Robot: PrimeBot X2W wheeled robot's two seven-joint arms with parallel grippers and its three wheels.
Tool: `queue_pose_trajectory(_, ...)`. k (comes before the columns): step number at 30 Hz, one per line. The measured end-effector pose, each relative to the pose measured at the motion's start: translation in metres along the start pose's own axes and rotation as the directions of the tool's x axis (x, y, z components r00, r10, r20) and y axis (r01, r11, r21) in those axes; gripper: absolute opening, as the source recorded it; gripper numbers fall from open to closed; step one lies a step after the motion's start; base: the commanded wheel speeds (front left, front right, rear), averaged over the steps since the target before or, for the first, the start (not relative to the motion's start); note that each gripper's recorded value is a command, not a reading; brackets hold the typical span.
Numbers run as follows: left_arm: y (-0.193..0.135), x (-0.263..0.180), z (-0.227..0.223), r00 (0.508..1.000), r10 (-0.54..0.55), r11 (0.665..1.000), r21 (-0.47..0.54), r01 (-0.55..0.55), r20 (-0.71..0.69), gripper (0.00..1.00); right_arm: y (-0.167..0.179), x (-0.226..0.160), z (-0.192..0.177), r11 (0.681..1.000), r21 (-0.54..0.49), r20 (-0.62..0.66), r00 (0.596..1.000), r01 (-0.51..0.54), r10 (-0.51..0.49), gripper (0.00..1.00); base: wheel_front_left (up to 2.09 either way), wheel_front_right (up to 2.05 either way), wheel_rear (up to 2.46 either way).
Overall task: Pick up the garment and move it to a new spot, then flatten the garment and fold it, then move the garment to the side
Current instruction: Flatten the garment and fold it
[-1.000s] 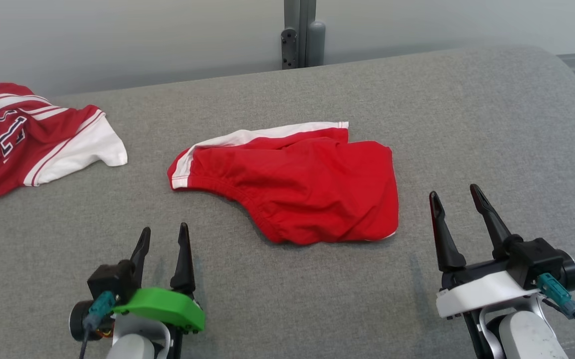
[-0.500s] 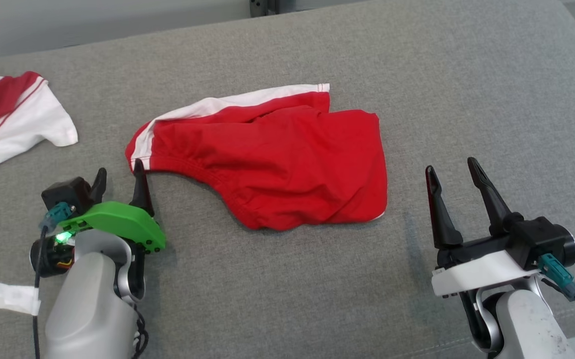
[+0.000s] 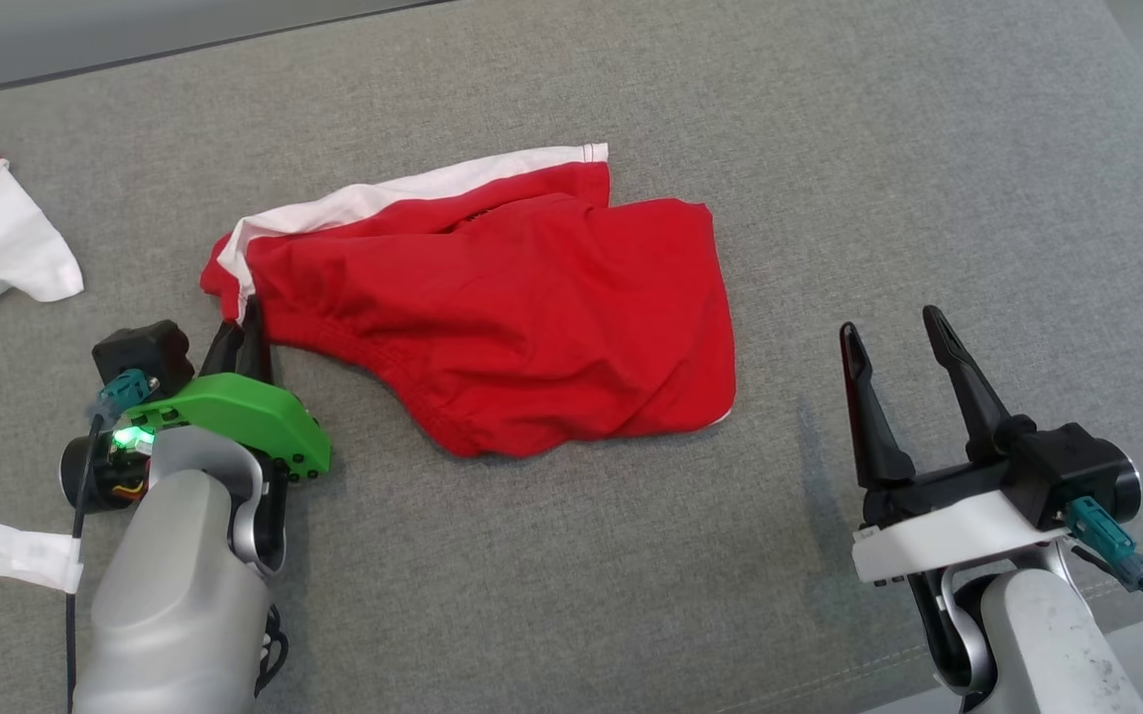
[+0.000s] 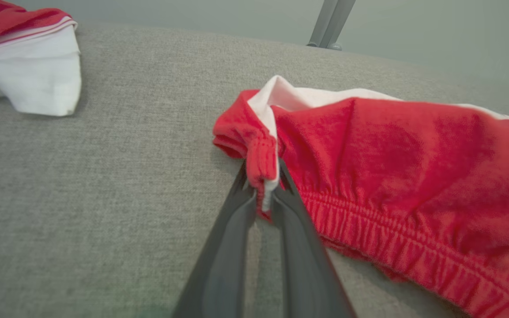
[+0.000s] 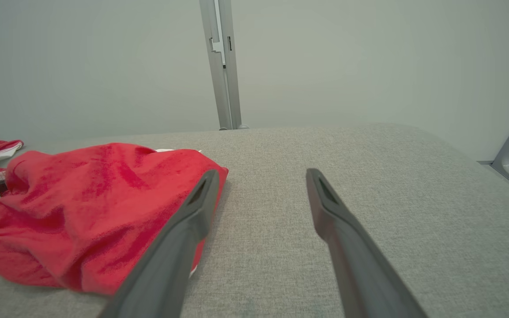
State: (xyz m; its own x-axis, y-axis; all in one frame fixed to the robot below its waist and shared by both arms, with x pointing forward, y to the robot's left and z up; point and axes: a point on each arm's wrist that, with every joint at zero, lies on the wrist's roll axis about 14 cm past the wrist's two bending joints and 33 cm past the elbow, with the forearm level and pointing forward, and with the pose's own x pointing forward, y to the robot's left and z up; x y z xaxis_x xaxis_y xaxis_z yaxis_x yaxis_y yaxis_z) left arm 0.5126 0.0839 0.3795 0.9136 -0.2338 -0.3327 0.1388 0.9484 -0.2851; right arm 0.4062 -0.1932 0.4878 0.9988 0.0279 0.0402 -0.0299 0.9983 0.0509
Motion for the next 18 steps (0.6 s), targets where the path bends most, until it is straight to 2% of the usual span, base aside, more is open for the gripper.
queue_pose_trajectory(5, -0.019, -0.001, 0.035, 0.992, -0.064, 0.998, 0.023, 0.061, 0.114, 0.00, 0.004, -0.001, 0.006, 1.000, 0.005, 0.018, 1.000, -0.011, 0.011, 1.00, 0.00, 0.00, 0.00)
queue_pose_trajectory(9, -0.051, -0.005, 0.081, 0.956, -0.157, 0.988, 0.047, 0.150, 0.247, 0.00, 0.007, -0.003, 0.012, 1.000, 0.007, 0.033, 0.999, -0.019, 0.019, 1.00, 0.00, 0.00, 0.00)
queue_pose_trajectory(11, -0.069, -0.011, 0.103, 0.928, -0.209, 0.978, 0.066, 0.199, 0.309, 0.00, 0.008, -0.005, 0.014, 1.000, 0.008, 0.039, 0.999, -0.022, 0.021, 1.00, 0.00, 0.00, 0.00)
queue_pose_trajectory(18, -0.132, -0.051, 0.175, 0.777, -0.376, 0.922, 0.124, 0.366, 0.505, 0.00, 0.008, -0.012, 0.024, 1.000, 0.010, 0.062, 0.998, -0.018, 0.017, 1.00, 0.00, 0.00, 0.00)
